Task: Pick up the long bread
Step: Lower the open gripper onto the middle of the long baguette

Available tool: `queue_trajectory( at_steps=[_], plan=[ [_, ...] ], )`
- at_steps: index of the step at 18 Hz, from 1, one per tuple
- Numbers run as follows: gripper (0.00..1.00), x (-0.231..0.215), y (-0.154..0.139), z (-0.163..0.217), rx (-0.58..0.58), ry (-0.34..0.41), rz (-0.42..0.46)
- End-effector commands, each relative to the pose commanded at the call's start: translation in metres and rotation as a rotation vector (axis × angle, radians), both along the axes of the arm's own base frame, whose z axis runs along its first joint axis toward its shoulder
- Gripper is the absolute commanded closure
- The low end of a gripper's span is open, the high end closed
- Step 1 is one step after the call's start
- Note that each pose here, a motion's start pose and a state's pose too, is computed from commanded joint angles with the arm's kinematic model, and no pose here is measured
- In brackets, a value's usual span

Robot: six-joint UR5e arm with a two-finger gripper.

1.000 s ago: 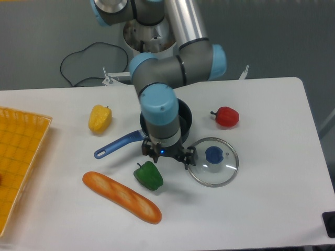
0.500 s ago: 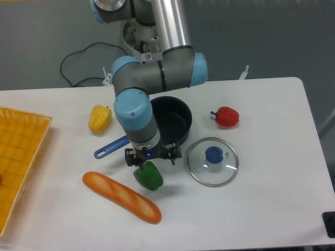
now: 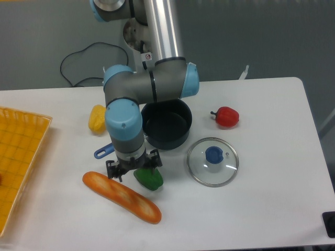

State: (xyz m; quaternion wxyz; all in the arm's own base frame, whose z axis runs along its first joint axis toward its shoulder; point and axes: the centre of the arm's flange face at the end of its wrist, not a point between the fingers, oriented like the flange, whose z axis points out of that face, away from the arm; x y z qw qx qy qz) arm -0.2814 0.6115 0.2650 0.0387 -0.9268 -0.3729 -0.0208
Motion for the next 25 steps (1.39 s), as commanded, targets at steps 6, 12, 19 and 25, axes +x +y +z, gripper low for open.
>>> queue_trajectory(
  at_steps=[6, 12, 19, 25],
  plan=[
    [0.00, 0.003, 0.007, -0.009, 0.014, -0.046, 0.037],
    [0.00, 0.006, 0.022, -0.023, 0.005, -0.055, 0.163],
    [0.00, 0.009, 0.027, -0.042, -0.022, -0.057, 0.267],
    [0.00, 0.011, 0.029, -0.051, -0.036, -0.045, 0.266]
  ],
)
